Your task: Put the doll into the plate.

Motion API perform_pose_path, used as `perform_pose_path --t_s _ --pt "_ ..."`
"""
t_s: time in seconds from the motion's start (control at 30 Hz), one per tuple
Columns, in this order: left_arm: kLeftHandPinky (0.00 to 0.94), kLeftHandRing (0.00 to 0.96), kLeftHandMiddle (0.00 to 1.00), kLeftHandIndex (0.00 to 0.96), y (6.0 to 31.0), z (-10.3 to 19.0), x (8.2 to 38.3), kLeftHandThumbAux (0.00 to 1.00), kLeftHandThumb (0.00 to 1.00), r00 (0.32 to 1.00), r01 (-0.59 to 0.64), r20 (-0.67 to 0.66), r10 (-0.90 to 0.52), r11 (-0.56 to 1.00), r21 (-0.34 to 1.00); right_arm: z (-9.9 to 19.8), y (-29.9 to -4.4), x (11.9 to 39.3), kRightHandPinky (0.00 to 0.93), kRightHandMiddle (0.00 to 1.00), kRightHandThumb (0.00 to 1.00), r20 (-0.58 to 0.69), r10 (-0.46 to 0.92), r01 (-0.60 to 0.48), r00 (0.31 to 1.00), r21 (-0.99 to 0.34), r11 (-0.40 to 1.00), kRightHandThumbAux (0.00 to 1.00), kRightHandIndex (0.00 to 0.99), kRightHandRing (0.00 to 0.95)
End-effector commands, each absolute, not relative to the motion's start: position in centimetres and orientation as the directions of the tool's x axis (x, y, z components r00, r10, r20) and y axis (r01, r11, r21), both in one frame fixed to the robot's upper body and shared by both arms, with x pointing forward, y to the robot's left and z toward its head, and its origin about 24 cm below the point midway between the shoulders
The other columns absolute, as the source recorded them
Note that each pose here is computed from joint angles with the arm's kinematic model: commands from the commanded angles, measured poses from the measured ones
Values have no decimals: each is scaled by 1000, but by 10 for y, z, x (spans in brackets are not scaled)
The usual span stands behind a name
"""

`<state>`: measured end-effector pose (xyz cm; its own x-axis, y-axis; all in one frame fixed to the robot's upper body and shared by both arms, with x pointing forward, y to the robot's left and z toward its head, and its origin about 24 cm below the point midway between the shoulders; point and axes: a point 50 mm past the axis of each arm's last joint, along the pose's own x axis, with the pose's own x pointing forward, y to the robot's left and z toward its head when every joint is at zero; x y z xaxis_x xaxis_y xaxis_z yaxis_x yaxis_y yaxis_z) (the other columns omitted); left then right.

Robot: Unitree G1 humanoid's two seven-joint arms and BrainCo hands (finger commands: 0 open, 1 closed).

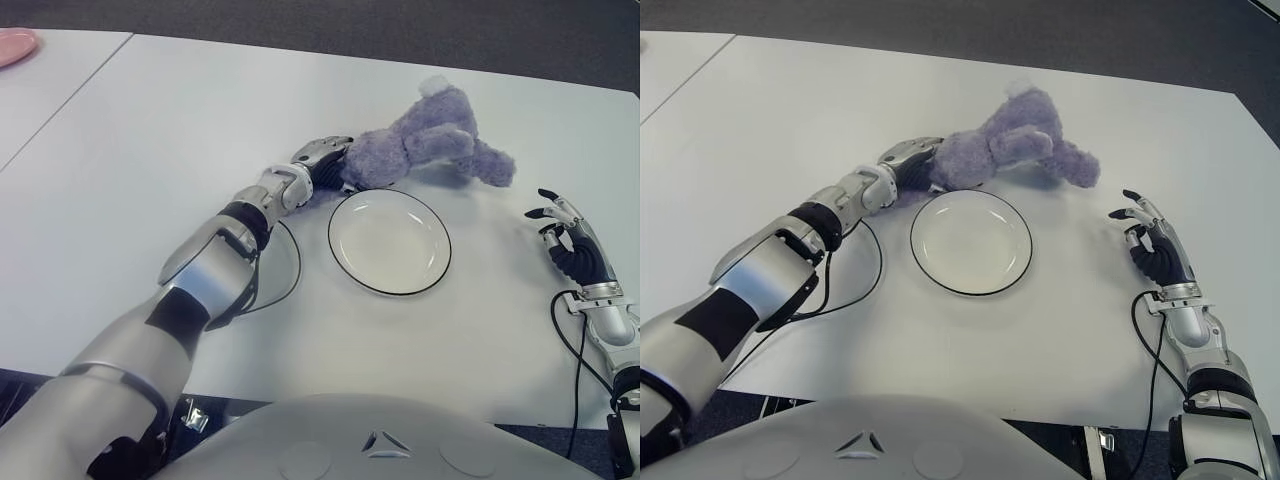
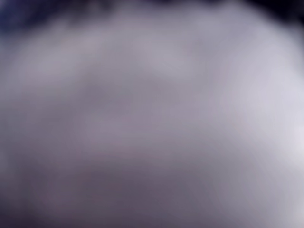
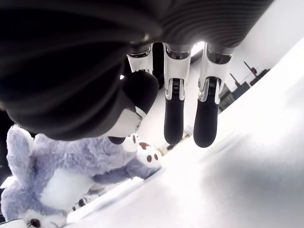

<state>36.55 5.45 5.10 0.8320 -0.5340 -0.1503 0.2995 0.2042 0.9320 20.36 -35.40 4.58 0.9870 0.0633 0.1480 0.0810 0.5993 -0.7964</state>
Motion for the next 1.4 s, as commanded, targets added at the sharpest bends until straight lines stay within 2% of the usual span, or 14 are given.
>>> perform_pose_path --t_s 0.03,0.07,0.1,0.13,0.17,0.23,0.4,0.43,0.53,0.63,0.73,1.1,1.4 --pt "100 8 0 186 59 23 351 736 0 828 354 -230 -511 159 921 -10 -331 174 420 94 1000 -46 44 -64 998 -735 675 741 309 285" --pt "155 62 33 206 61 22 352 747 0 843 334 -213 -493 171 927 -11 -331 174 420 96 1000 -48 40 -62 998 -728 683 741 307 285" --pt "267 194 135 274 63 22 352 772 0 854 318 -200 -480 179 931 -12 -330 174 420 101 1000 -49 37 -61 998 -723 688 741 302 284" --pt "308 241 171 298 64 22 352 781 0 867 297 -181 -465 188 936 -12 -330 174 420 103 1000 -51 34 -60 998 -718 693 741 300 284" --pt "401 342 261 371 64 22 352 790 39 873 283 -170 -456 192 940 -13 -330 174 419 108 1000 -51 33 -60 998 -715 696 741 296 286" --pt "527 472 382 466 65 22 353 791 103 886 253 -146 -440 194 948 -13 -330 174 419 115 1000 -54 33 -61 998 -710 701 741 292 288" --pt "711 647 587 572 67 24 354 760 229 918 163 -76 -388 197 967 -14 -328 175 419 126 1000 -54 35 -62 998 -698 713 741 286 296" --pt "757 700 653 524 67 25 355 741 399 926 139 -56 -374 199 970 -14 -328 175 419 129 1000 -53 36 -63 998 -695 716 741 283 293" --pt "832 784 752 469 69 27 356 717 606 940 85 -8 -342 212 974 -15 -327 176 419 134 1000 -54 38 -64 998 -688 723 741 277 287" --pt "865 822 802 451 70 29 356 708 676 945 54 22 -328 222 974 -15 -327 176 419 136 1000 -54 40 -66 998 -686 725 742 274 283" --pt "881 850 840 446 73 36 359 706 700 947 -6 82 -310 238 971 -16 -326 175 418 137 1000 -53 39 -64 998 -683 727 742 272 276" --pt "884 880 885 442 80 53 369 707 711 936 -76 154 -316 247 966 -19 -324 175 418 145 1000 -57 34 -64 998 -675 735 739 288 308" --pt "883 876 885 442 92 76 379 709 710 900 -106 187 -394 218 970 -22 -320 175 418 152 1000 -66 30 -67 997 -676 734 738 290 329"
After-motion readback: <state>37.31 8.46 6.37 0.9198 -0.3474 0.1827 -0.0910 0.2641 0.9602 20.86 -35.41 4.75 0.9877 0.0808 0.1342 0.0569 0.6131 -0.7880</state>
